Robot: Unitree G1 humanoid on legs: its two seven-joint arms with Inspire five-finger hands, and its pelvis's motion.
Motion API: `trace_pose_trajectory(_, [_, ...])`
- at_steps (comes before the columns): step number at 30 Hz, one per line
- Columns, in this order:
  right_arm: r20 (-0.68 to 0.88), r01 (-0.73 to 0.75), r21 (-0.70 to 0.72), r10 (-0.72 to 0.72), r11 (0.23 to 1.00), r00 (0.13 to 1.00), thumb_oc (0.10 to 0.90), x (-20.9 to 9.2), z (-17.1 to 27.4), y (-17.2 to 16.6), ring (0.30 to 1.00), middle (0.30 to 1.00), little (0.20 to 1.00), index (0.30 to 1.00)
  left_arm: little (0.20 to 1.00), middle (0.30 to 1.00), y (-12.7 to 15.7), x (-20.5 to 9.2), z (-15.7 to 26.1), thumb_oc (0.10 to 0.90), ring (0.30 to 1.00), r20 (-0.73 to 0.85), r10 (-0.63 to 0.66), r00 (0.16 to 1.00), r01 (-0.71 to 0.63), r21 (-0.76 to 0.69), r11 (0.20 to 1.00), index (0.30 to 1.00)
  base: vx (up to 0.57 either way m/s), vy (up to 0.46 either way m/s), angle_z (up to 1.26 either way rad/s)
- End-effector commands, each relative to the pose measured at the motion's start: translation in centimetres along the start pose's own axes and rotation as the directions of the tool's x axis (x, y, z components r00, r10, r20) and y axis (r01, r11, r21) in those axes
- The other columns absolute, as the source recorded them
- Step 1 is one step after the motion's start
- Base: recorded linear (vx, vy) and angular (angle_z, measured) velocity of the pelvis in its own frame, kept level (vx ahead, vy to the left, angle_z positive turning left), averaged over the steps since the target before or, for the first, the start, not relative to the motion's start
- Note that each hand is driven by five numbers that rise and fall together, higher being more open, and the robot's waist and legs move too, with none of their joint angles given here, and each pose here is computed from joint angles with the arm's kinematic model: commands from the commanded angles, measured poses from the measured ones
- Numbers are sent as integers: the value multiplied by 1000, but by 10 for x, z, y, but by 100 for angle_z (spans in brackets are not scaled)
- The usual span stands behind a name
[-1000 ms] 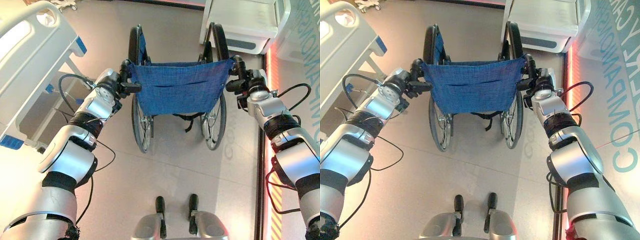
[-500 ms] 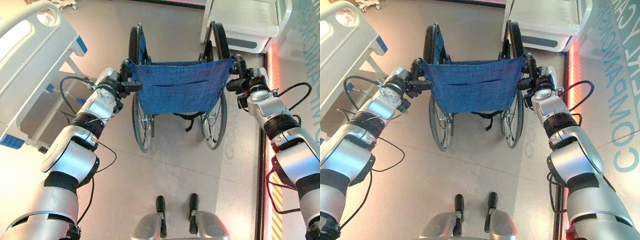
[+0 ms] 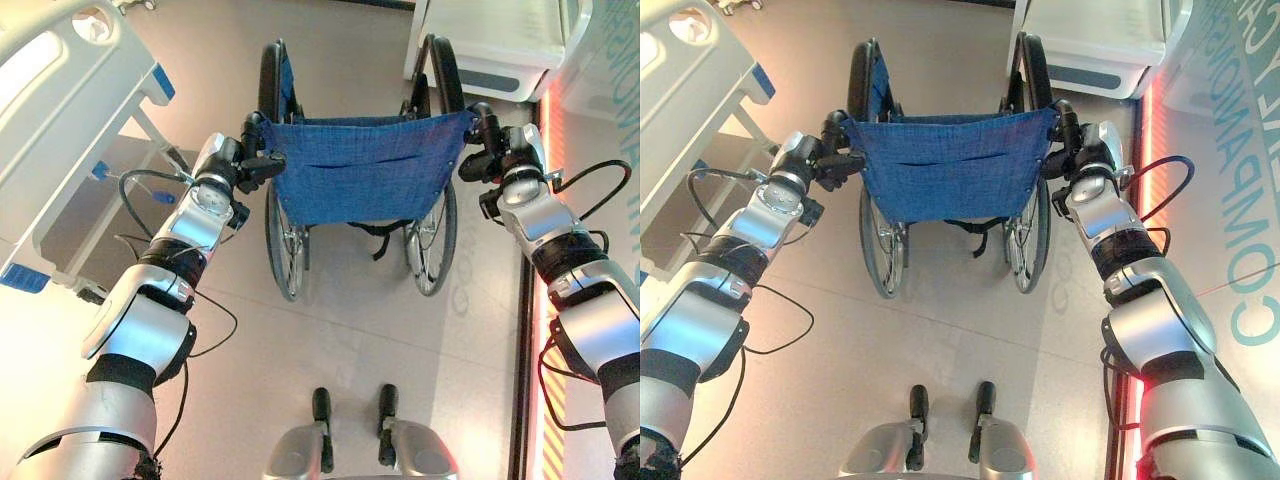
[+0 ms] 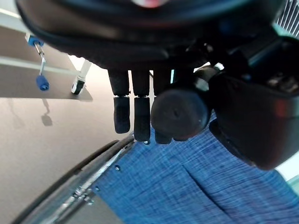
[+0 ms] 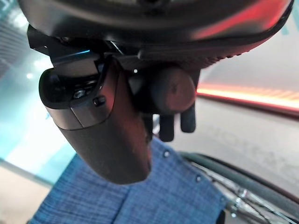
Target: Push the wheelchair next to the bed
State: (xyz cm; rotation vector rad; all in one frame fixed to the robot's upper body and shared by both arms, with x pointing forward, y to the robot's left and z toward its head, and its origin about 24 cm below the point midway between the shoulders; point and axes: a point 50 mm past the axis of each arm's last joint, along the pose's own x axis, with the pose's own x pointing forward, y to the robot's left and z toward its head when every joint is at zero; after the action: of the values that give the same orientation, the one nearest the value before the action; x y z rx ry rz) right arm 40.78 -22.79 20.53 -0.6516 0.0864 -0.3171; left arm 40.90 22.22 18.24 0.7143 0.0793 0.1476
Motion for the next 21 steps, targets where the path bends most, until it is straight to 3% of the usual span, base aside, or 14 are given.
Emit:
trace_pose_trajectory(1, [320,22,-80,4,997,947,400,-10,55,-26,300,300,300,300,300,300,1,-15,14,400,300,328,49,944,-104,152,983,300,-43,9,0])
trace_pose_trajectory(10, [277,50,-130,-12,990,961,400,-4,47,-47,300,300,300,300,300,300,15,-15,13,400,300,322,74,944,-131,156,979,300,-42,-11,1])
trace_pose_trajectory(21, [316,46,-114,-8,992,949,400,-3,60,-40,300,300,300,300,300,300,12,-10,25,400,300,304,36,952,-88,157,984,300,2,-40,3])
